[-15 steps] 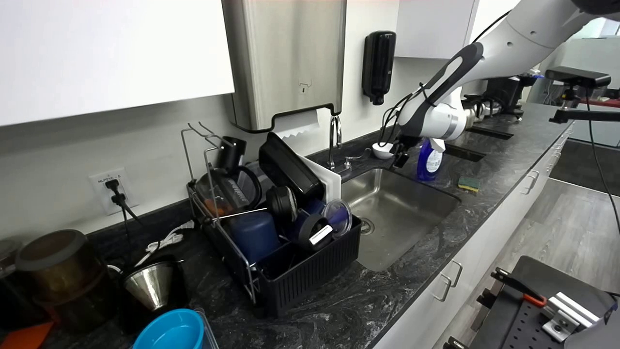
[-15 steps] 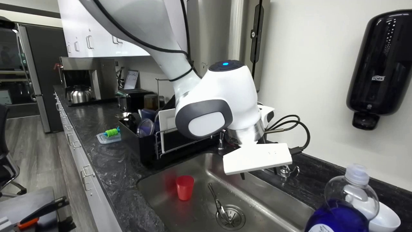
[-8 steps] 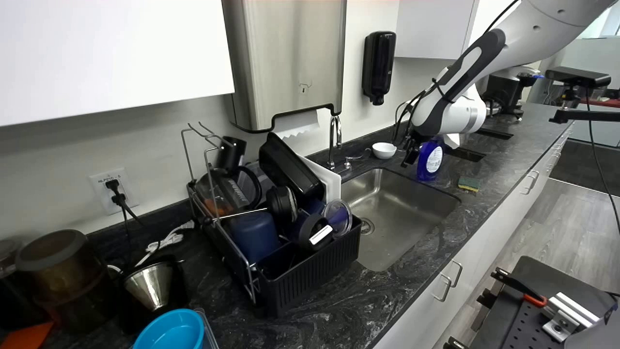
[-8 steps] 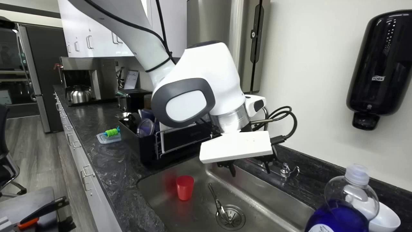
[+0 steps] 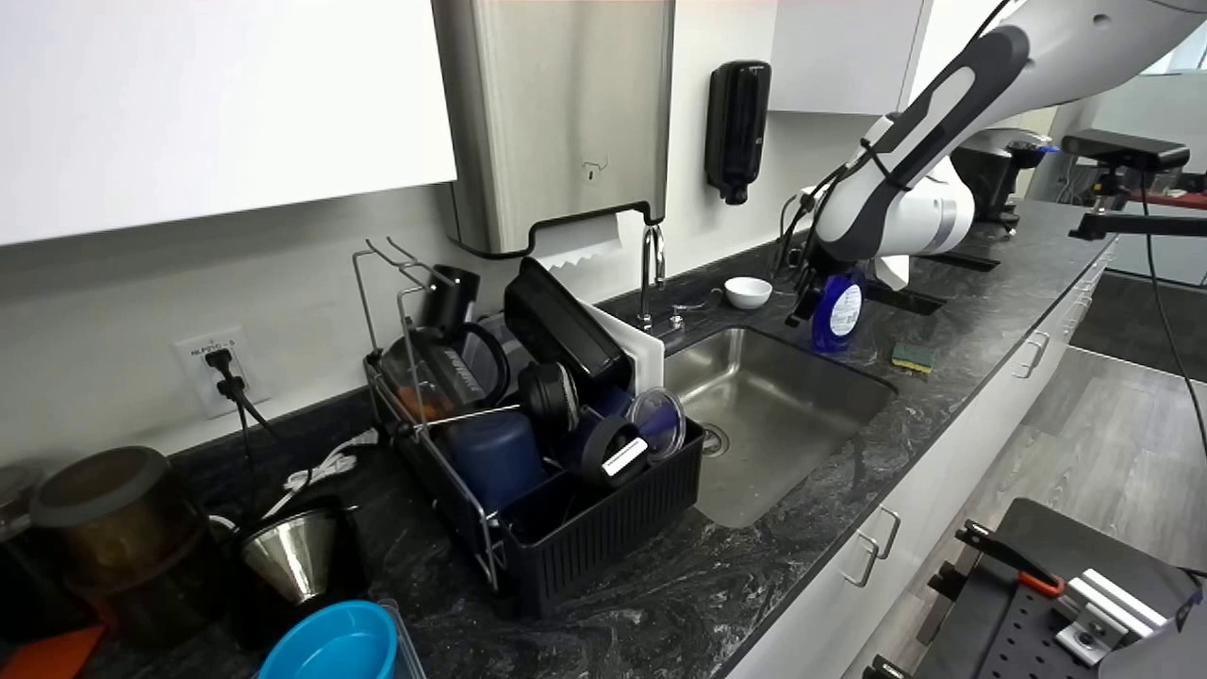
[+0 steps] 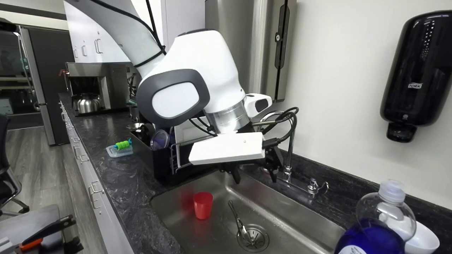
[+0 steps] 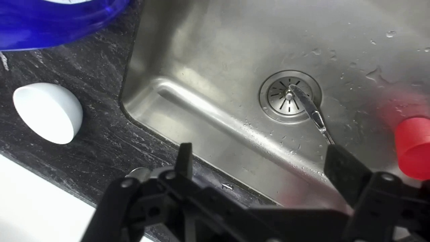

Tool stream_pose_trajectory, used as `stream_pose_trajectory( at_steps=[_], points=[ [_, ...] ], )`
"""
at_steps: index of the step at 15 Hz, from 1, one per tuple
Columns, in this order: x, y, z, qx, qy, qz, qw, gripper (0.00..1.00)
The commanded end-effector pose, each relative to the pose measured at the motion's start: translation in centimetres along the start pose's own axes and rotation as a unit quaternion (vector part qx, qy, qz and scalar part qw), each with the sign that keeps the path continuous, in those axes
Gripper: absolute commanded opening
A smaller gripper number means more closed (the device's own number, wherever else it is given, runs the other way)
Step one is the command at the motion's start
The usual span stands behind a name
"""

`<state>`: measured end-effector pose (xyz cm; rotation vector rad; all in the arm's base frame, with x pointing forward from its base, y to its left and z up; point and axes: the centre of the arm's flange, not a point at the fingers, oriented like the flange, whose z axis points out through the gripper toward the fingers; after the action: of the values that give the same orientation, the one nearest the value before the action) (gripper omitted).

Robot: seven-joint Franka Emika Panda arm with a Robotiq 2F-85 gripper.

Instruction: Put the butter knife in the sink then open and close the tap

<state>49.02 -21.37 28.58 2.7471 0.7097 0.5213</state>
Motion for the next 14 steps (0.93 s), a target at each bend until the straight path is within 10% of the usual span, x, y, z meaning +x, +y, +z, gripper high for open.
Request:
stream_pose_trajectory(
  at_steps=[1, 14],
  points=[
    [0.3, -2.6, -1.4, 0.002, -0.011, 0.017, 0.9998, 1.0],
    [0.6, -4.9, -0.3, 0.01, -0.024, 0.039, 0.9989, 1.0]
  ],
)
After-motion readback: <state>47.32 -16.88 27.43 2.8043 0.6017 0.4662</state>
